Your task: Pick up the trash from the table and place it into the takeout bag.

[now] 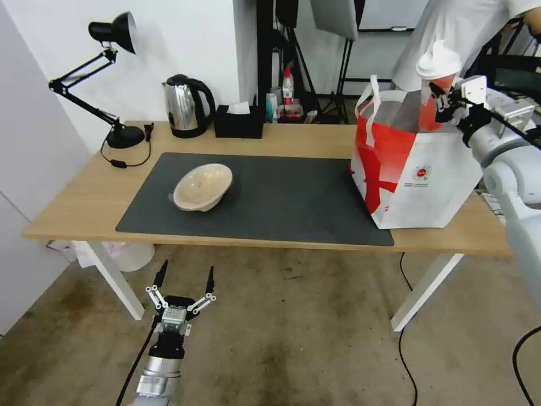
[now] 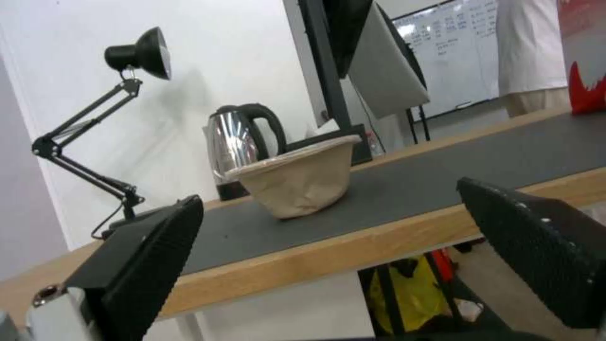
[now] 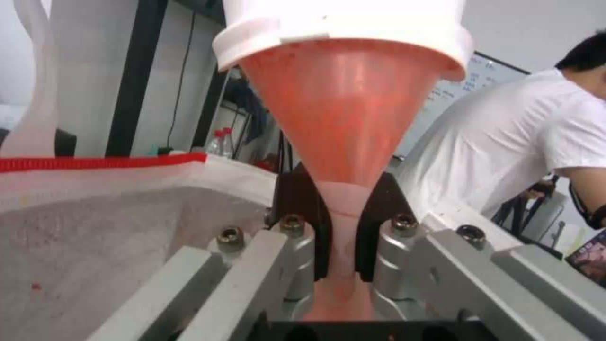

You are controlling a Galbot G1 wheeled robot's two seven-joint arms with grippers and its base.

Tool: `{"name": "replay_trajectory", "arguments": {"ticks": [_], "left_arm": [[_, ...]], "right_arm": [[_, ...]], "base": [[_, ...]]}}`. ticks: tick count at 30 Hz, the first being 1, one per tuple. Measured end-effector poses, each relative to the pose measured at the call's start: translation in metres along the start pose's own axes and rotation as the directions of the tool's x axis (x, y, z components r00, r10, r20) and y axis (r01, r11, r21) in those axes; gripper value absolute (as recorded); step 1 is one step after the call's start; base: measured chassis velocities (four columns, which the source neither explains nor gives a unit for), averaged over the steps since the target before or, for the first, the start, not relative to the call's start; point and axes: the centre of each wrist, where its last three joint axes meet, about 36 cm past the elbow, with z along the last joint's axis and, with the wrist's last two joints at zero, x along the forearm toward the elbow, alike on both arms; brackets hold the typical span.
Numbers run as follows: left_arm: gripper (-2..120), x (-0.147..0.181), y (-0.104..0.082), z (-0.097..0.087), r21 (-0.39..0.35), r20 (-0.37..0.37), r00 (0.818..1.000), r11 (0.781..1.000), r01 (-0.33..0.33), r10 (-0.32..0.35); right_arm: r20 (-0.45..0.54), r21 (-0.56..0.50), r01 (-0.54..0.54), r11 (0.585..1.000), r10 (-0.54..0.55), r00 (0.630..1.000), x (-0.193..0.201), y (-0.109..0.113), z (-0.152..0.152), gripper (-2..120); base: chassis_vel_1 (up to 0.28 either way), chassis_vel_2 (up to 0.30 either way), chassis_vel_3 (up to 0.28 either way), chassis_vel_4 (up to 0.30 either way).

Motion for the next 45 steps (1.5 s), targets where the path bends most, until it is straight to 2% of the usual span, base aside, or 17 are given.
{"name": "replay_trajectory", "arguments": {"ticks": [20, 22, 23, 24, 29, 30, 34, 35, 39, 40, 44, 45], "left_arm": [[100, 0.000, 0.004, 0.001, -0.004, 0.000, 1.000, 1.000, 0.010, -0.010], [100, 0.001, 0.004, 0.001, -0.004, 0.001, 1.000, 1.000, 0.011, -0.011], [100, 0.001, 0.004, 0.001, -0.004, 0.001, 1.000, 1.000, 0.011, -0.011], [100, 0.001, 0.004, 0.001, -0.004, 0.001, 1.000, 1.000, 0.010, -0.010], [100, 0.001, 0.003, 0.001, -0.003, 0.004, 1.000, 1.000, 0.009, -0.009], [100, 0.001, 0.003, 0.001, -0.003, 0.004, 1.000, 1.000, 0.009, -0.009], [100, 0.000, 0.002, 0.000, -0.001, 0.008, 1.000, 1.000, 0.008, -0.008], [100, 0.000, 0.002, 0.000, -0.001, 0.008, 1.000, 1.000, 0.008, -0.008], [100, 0.000, 0.004, -0.002, -0.004, 0.011, 1.000, 1.000, 0.010, -0.010], [100, 0.000, 0.004, -0.002, -0.004, 0.011, 1.000, 1.000, 0.010, -0.010], [100, 0.000, 0.004, -0.003, -0.004, 0.012, 1.000, 1.000, 0.010, -0.010], [100, 0.000, 0.004, -0.003, -0.004, 0.012, 1.000, 1.000, 0.010, -0.010]], "right_arm": [[-0.037, 0.012, 0.008, 1.000, -0.008, 0.999, -0.006, 0.012, 0.018, 5], [-0.041, 0.020, 0.009, 1.000, -0.008, 0.999, -0.004, 0.012, 0.019, 15], [-0.041, 0.020, 0.009, 1.000, -0.008, 0.999, -0.004, 0.012, 0.019, 15], [-0.050, 0.033, 0.009, 0.999, -0.008, 0.999, -0.004, 0.012, 0.019, 20], [-0.148, 0.067, 0.024, 0.997, -0.013, 0.989, 0.004, 0.008, 0.013, 39], [-0.148, 0.067, 0.024, 0.997, -0.013, 0.989, 0.004, 0.008, 0.013, 39], [-0.230, 0.077, 0.042, 0.996, -0.023, 0.973, 0.013, 0.002, -0.001, 58], [-0.230, 0.077, 0.042, 0.996, -0.023, 0.973, 0.013, 0.002, -0.001, 58], [-0.260, 0.079, 0.050, 0.996, -0.027, 0.965, 0.017, 0.002, -0.009, 76], [-0.260, 0.079, 0.050, 0.996, -0.027, 0.965, 0.017, 0.002, -0.009, 76], [-0.268, 0.083, 0.060, 0.995, -0.035, 0.963, 0.017, 0.000, -0.015, 93], [-0.268, 0.083, 0.060, 0.995, -0.035, 0.963, 0.017, 0.000, -0.015, 93]], "base": [[0.000, 0.000, 0.000, 0.000], [0.000, 0.000, 0.000, 0.000], [0.000, 0.000, 0.000, 0.000], [0.000, 0.000, 0.000, 0.000], [0.000, 0.000, 0.000, 0.000], [0.000, 0.000, 0.000, 0.000], [0.000, 0.000, 0.000, 0.000], [0.000, 0.000, 0.000, 0.000], [0.000, 0.000, 0.000, 0.000], [0.000, 0.000, 0.000, 0.000], [0.000, 0.000, 0.000, 0.000], [0.000, 0.000, 0.000, 0.000]]}}
